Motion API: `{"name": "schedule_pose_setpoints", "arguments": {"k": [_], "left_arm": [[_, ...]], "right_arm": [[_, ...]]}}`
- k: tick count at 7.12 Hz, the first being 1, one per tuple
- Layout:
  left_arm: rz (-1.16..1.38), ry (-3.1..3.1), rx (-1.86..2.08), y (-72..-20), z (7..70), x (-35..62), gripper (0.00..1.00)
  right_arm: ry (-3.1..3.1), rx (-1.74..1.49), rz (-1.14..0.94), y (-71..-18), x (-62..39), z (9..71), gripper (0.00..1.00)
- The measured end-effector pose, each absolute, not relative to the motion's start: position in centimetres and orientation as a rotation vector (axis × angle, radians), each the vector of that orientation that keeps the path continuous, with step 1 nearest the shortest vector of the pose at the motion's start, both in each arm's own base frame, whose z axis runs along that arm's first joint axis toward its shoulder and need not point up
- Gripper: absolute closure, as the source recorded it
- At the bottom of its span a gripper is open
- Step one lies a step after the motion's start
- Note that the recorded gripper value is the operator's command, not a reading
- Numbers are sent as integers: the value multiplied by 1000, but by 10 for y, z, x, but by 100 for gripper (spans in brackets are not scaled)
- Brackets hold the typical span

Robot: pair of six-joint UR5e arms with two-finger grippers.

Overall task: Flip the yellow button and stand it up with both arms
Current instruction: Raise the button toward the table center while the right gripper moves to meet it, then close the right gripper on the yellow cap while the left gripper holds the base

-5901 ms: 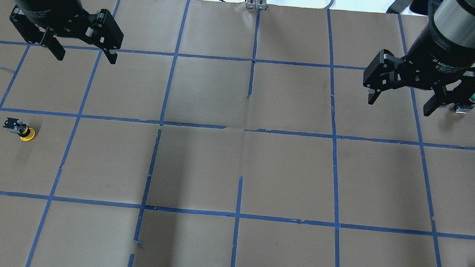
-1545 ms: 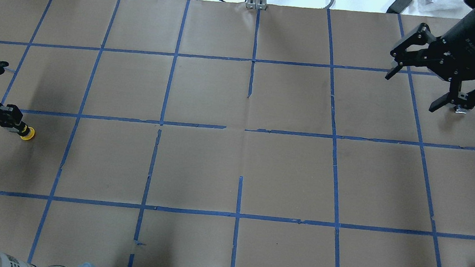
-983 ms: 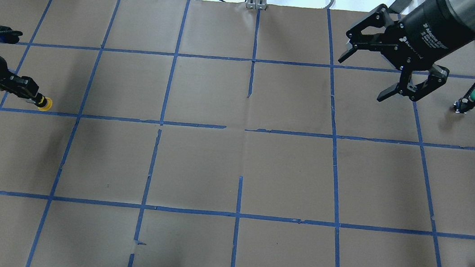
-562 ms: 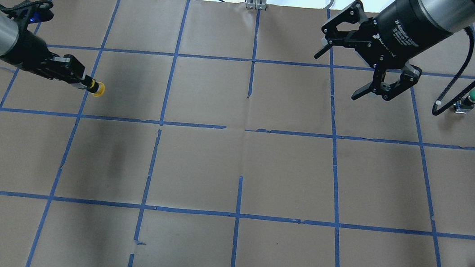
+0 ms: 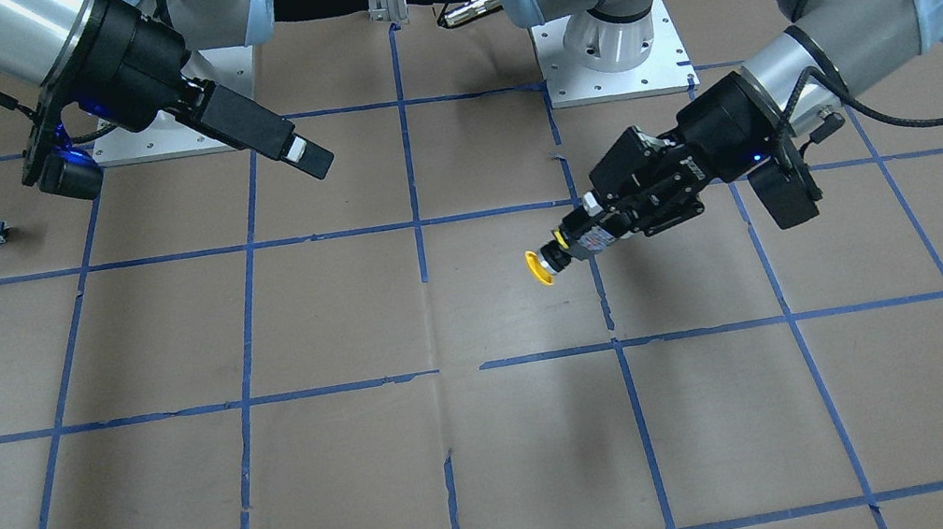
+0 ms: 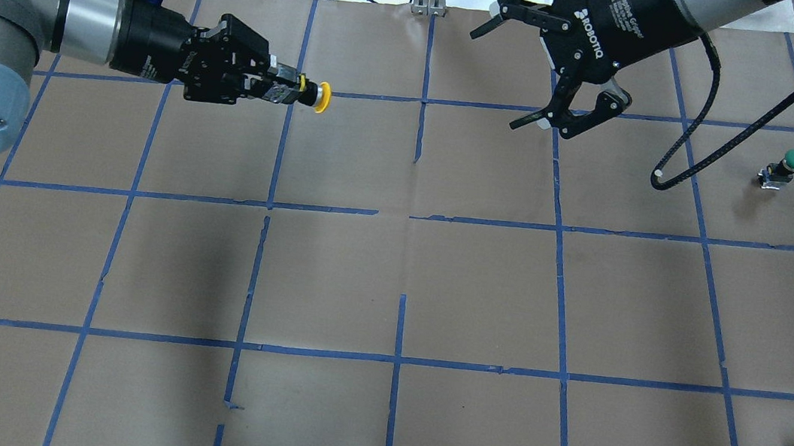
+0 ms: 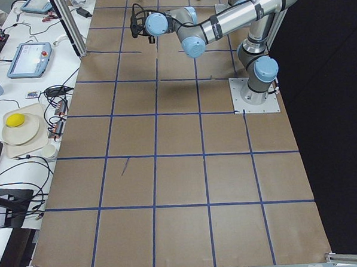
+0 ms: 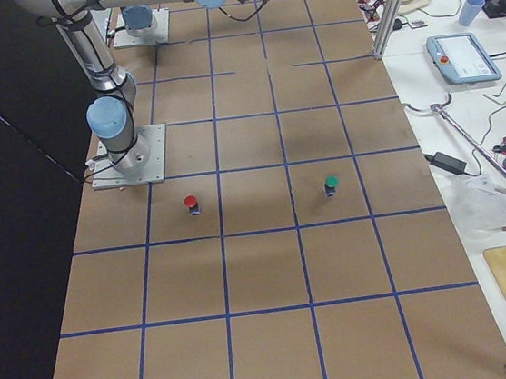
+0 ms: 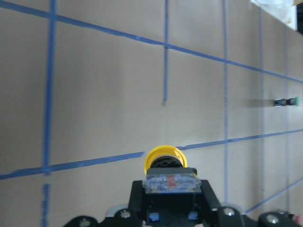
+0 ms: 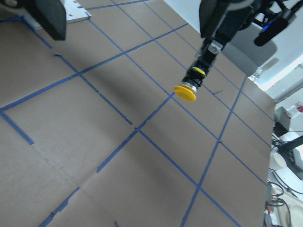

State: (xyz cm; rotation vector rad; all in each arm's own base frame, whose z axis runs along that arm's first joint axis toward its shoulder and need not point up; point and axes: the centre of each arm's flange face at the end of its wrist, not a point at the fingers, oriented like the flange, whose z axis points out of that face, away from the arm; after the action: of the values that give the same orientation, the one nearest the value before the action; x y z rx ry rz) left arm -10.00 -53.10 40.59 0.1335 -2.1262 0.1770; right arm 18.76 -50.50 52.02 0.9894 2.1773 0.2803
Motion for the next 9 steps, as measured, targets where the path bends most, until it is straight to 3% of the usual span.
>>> {"name": "schedule_pose_setpoints", "arguments": {"k": [3, 8, 9], "left_arm": [[119, -1778, 144, -522, 442, -146, 94], [80, -1624, 128, -518, 455, -167, 96], [82, -1623, 125, -518, 454, -167, 96]], "right_arm": [[1932, 1155, 250, -536, 193, 531, 0], [1857, 1190, 354, -524, 227, 536, 1], [1858, 1189, 362, -523, 229, 536, 6]]}}
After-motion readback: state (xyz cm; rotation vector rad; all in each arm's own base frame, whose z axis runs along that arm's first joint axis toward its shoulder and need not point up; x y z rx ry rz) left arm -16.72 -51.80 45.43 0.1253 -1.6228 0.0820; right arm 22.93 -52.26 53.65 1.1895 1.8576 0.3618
